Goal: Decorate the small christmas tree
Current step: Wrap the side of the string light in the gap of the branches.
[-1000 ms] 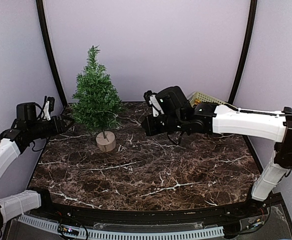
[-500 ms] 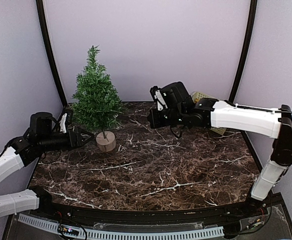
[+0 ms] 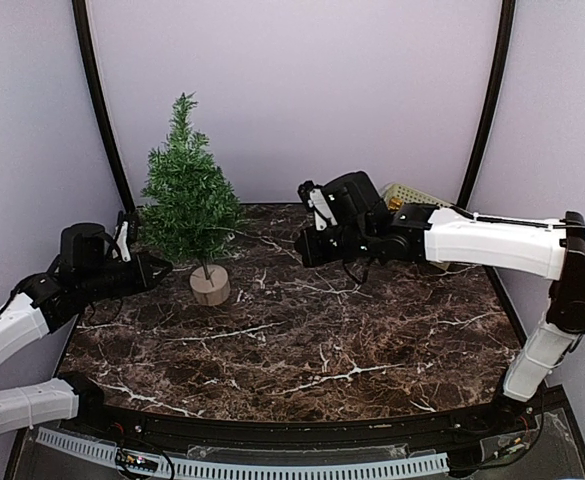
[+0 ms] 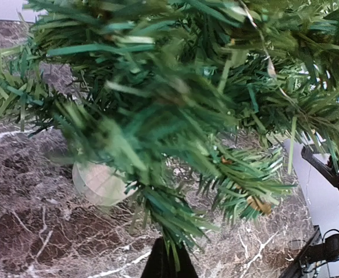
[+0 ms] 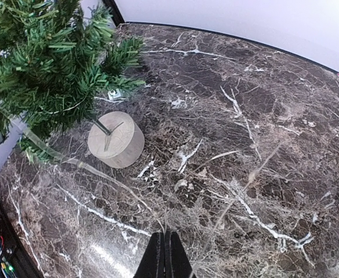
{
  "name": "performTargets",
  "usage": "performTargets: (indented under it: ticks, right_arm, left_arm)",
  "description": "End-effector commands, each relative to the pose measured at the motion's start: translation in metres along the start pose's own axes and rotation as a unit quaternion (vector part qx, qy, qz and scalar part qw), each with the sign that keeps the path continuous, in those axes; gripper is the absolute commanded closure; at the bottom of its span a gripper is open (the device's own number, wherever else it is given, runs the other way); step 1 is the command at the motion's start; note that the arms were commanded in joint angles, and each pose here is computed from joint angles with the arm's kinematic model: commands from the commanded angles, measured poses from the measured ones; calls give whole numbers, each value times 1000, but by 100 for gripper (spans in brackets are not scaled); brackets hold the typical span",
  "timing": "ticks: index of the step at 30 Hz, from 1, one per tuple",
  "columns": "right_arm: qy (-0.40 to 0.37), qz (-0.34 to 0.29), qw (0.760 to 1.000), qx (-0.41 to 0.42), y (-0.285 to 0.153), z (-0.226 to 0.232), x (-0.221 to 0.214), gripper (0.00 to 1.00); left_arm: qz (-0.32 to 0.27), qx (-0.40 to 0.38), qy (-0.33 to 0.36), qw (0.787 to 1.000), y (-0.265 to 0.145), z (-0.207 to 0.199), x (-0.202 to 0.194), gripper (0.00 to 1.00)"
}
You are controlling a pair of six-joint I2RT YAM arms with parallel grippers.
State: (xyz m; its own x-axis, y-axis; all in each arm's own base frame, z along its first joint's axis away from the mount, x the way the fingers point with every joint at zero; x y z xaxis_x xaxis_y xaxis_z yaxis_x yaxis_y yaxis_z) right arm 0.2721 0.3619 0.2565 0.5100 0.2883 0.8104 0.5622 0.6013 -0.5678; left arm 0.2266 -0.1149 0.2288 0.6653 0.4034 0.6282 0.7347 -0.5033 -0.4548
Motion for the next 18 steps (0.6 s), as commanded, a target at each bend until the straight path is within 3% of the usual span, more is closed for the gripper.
performTargets:
  ticks: [1, 15, 18]
  right_arm:
    - [-28, -13, 999, 31, -21, 25, 2, 100]
    - [-30, 6, 996, 89, -17, 83, -9, 100]
    - [-25, -10, 996, 85, -12, 86, 2, 100]
  left_arm:
    - [-33, 32, 25, 999, -8, 6, 11, 100]
    - [-49, 47, 17, 998, -14, 60, 59, 99]
    - [-56, 57, 22, 997, -15, 59, 69, 89]
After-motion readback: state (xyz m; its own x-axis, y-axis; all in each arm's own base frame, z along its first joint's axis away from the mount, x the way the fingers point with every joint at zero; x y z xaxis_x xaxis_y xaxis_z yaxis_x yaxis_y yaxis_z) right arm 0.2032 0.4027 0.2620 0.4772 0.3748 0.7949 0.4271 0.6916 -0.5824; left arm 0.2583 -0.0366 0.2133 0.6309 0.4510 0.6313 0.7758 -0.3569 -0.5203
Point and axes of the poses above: each gripper's point midway between its finger pads, its own y axis out along the fingers, its own z axis along the line the jaws close on, x = y × z, the point moved 6 cm from there along -y, back along the fingers, and after that the axes turned 8 degrees about -y, right-handed, at the moved point
